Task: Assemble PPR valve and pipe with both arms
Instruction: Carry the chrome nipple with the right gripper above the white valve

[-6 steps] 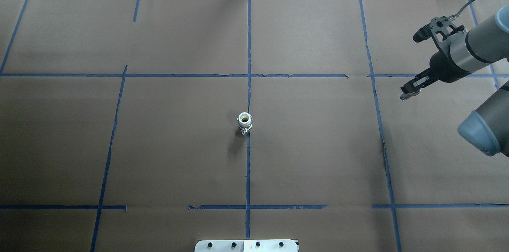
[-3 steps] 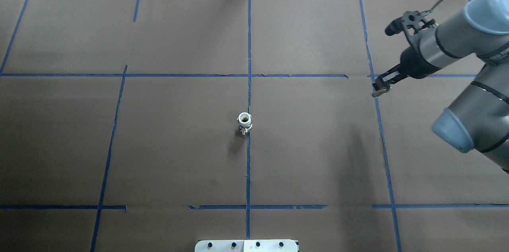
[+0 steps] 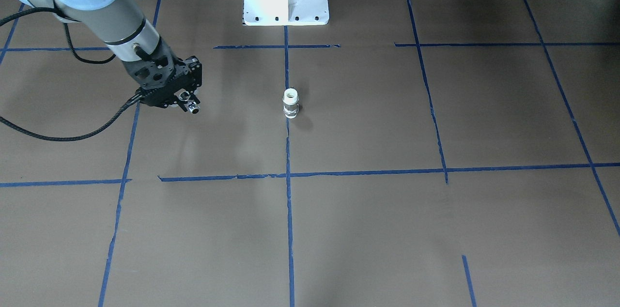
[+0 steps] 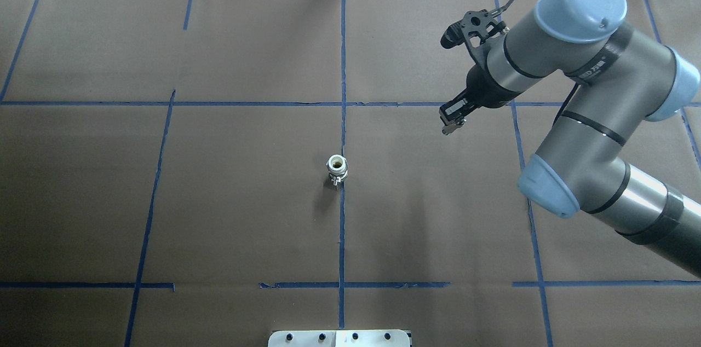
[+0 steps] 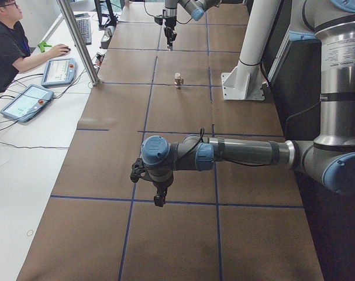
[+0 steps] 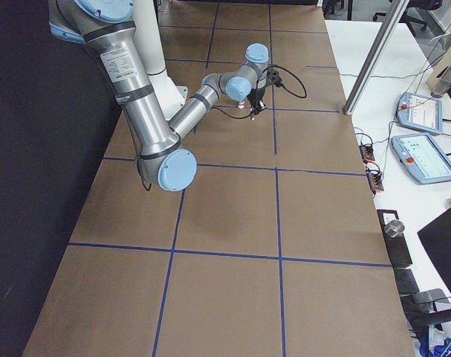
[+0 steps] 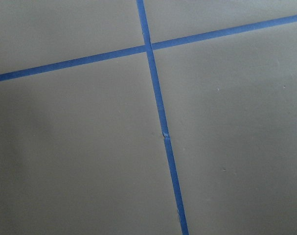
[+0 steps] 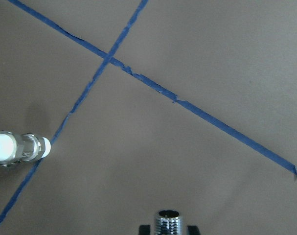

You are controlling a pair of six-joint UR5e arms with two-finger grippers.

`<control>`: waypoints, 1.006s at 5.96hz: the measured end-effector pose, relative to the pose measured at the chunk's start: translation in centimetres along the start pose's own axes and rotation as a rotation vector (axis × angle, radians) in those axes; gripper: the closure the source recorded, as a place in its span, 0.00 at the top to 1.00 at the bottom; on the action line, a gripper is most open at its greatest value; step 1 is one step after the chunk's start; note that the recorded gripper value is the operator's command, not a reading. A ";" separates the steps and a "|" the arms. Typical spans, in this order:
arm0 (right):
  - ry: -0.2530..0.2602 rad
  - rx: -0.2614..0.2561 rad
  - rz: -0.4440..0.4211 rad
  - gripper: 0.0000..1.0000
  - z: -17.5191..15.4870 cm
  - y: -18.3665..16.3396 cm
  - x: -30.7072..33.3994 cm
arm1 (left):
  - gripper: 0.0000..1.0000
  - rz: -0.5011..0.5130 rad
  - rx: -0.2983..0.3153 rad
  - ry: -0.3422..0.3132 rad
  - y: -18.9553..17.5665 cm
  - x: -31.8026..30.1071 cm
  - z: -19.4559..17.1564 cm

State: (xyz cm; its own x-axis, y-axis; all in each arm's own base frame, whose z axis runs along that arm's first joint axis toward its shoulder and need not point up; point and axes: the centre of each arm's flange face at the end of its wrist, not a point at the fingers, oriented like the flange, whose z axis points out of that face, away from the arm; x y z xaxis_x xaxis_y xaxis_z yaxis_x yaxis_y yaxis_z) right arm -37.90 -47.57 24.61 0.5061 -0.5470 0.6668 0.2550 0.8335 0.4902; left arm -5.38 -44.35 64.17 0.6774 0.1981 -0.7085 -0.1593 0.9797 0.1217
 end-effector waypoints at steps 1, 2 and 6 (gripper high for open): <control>-0.002 0.008 -0.020 0.00 0.3 -0.4 -1.9 | 1.00 0.000 0.000 0.000 0.0 0.0 0.0; 0.010 0.009 -0.027 0.00 0.1 -1.3 -4.0 | 1.00 0.000 0.000 0.000 0.0 0.0 0.0; 0.061 -0.001 -0.075 0.00 1.6 -2.9 -14.2 | 1.00 -0.001 0.000 0.002 0.0 0.0 0.0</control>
State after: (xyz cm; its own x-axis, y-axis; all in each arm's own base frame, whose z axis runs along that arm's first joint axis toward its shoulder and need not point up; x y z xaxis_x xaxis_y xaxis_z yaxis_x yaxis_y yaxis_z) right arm -47.18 -42.33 14.63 0.5346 -0.6020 0.5931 0.2947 0.7906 0.5368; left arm -5.37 -44.37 64.19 0.6763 0.1974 -0.7097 -0.1591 0.9798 0.1209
